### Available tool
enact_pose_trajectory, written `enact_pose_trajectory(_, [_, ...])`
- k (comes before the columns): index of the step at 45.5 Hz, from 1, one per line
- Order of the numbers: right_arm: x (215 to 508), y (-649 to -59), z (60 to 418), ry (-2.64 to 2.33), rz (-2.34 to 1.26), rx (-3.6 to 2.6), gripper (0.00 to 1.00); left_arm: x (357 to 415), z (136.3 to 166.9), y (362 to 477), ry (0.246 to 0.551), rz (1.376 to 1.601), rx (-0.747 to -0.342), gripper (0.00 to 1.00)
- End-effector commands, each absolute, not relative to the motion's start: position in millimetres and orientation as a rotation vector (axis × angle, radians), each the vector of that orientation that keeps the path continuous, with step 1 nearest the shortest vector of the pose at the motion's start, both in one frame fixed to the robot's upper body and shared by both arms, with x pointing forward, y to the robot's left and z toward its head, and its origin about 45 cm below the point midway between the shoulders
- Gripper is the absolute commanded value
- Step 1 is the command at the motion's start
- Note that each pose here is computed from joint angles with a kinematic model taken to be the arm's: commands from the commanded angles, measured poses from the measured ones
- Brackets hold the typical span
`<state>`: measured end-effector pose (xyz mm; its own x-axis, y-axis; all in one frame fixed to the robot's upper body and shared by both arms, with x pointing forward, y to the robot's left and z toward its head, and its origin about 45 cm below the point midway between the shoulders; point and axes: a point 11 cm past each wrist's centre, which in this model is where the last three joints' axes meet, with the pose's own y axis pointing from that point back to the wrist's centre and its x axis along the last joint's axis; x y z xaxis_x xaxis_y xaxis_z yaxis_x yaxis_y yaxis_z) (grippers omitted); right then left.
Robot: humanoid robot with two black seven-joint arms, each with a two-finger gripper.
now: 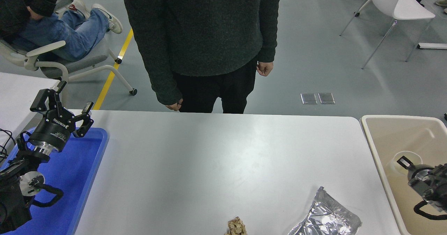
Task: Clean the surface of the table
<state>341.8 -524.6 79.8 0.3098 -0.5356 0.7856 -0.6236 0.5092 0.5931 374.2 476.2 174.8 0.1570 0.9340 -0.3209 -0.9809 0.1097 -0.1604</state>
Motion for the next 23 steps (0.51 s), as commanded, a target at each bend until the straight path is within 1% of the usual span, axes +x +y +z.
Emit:
enact_pose_trajectory(1, [346.6, -524.8, 84.8, -1.354, 0.083, 1.129, 0.98, 374.3, 174.8, 476.0, 0.153, 1.415, -0.370, 1.00])
enact_pose_trajectory(13, [353.5, -521.1, 89.5, -1.402, 0.055, 1.153, 0.98, 374.3, 174.8, 476.0, 0.153, 1.415, -0.370, 1.00])
enact_pose_trajectory(23, [356.3, -523.4, 100.4, -1.453, 0.016, 1.203, 0.98, 374.3, 174.8, 476.0, 0.153, 1.415, -0.370, 1.00])
